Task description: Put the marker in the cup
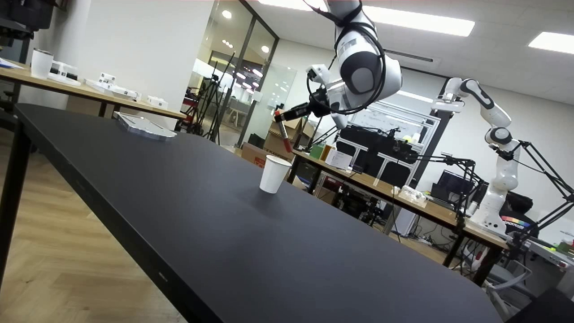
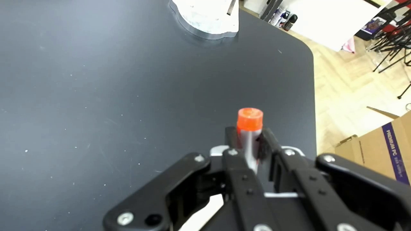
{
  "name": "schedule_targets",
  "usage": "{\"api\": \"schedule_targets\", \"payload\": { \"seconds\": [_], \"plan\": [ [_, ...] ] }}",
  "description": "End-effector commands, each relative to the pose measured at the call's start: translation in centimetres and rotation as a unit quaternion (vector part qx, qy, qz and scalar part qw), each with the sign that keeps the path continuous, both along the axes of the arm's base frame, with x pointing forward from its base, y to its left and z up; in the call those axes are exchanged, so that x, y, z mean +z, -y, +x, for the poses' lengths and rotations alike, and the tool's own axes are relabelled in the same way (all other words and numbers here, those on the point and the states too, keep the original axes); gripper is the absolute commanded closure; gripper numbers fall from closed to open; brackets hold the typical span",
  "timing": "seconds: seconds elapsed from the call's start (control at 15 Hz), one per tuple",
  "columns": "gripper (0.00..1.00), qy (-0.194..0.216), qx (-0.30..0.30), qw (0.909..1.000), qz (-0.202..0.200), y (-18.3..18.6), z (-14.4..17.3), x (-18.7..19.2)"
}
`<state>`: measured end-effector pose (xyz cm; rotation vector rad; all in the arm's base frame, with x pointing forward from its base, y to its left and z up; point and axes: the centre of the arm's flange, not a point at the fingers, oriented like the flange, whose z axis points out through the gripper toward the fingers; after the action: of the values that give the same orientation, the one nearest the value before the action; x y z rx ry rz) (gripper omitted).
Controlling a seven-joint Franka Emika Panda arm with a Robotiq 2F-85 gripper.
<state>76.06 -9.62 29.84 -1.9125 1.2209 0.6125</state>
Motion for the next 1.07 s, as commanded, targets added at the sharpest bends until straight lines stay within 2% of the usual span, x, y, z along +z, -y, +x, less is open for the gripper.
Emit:
{"api": "schedule_targets", "payload": {
  "seconds": [0.0, 0.6, 1.0],
  "plan": [
    [0.95, -0.002, 0.000, 0.9998, 0.017, -0.2, 0.8, -0.9],
    [0.95, -0.007, 0.005, 0.9993, 0.036, -0.6, 1.3, -4.7],
    [0.95, -0.001, 0.009, 0.9993, 0.037, -0.2, 1.5, -5.7]
  ]
}}
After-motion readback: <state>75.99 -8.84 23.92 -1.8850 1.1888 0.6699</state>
